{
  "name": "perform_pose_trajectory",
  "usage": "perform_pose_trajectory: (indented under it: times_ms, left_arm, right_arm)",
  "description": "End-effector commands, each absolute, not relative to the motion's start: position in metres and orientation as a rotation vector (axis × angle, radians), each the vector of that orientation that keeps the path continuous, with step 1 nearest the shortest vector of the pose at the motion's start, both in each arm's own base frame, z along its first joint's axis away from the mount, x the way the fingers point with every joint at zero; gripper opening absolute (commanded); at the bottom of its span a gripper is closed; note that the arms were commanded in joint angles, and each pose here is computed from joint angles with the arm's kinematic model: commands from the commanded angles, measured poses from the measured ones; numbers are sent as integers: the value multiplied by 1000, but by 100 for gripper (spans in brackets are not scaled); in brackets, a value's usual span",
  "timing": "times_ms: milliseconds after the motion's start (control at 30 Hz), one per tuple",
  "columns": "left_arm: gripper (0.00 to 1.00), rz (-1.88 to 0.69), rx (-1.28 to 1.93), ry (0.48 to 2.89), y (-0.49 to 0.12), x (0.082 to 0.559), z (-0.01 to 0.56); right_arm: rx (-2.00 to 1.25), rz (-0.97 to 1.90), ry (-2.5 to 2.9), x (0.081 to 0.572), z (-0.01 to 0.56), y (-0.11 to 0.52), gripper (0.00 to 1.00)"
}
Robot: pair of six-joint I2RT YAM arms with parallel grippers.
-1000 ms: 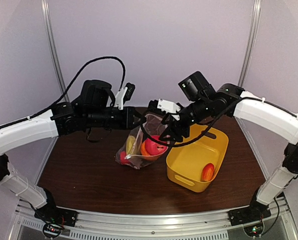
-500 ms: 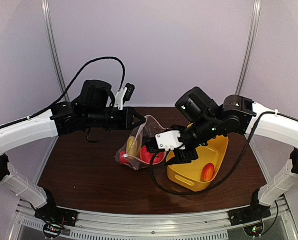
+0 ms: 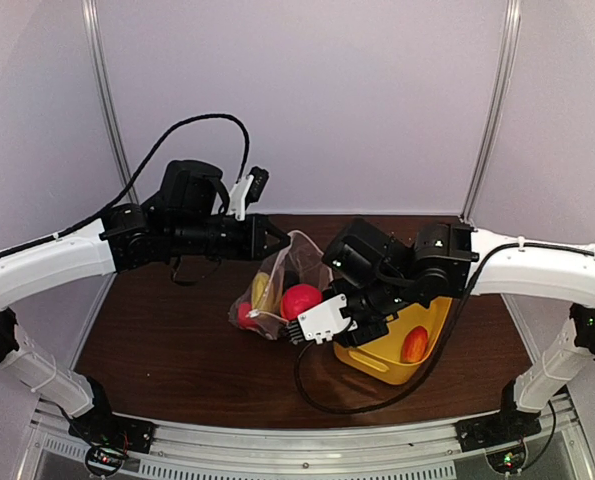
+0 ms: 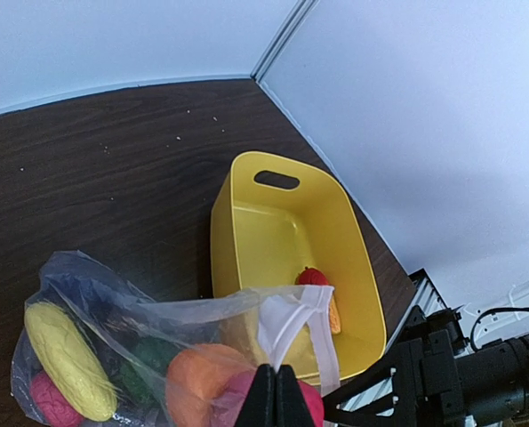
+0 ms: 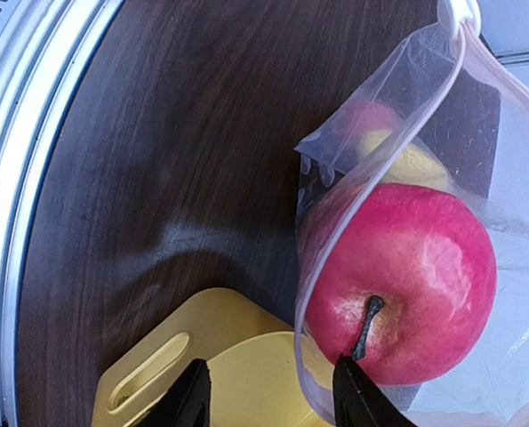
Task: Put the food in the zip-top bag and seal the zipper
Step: Adjust the zipper food storage bag at the center of the board.
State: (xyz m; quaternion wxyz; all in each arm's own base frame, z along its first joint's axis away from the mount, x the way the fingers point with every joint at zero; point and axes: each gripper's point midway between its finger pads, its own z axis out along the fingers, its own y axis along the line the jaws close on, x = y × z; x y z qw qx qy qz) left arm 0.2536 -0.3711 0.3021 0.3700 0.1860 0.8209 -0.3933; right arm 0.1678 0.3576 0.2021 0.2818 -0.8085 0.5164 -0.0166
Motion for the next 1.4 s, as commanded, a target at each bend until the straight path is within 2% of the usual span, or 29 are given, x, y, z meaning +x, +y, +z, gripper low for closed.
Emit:
perform_pose_trajectory:
  times_ms: [0,100,300,367,600,733,833,967,1267,1367]
  left_arm:
    - [0,-1036,473,2051,-371,255,318]
    - [0,-1051,492,2050,-375,254,321]
    - [0,-1038,509,2067,-377,255,324]
    - [0,-1031,506,2069,-376,255,324]
    - [0,-906,562,2120,-368,258,326]
    - [0,-833,594,2083,-355,257,357]
    - [0,-743,567,2035,-343,267,357]
    - [0,-644,614,2107,-344,275,338]
    - [0,-722,581,1943,-337,269,380]
    - [0,-722,605,1906,-339,269,375]
  right_arm:
    - [-2151,-218,1366,187,190,359,42]
    - [-2146,-272,1354,193,187,363,34]
    - [-2091,-315,1307,196,203,372,6]
    - [-2077,-296,1291,193,215,373,0]
    - [-1887,-136,1252,185,310,376,0]
    - [-1867,2,1257,175,330,382,0]
    - [-1911,32,1254,172,318,390,0]
    - [-1893,-7,1268,180,320,396,0]
    - [-1884,27,1305,183,311,407,0]
    - [-1884,24,1322,187,306,411,0]
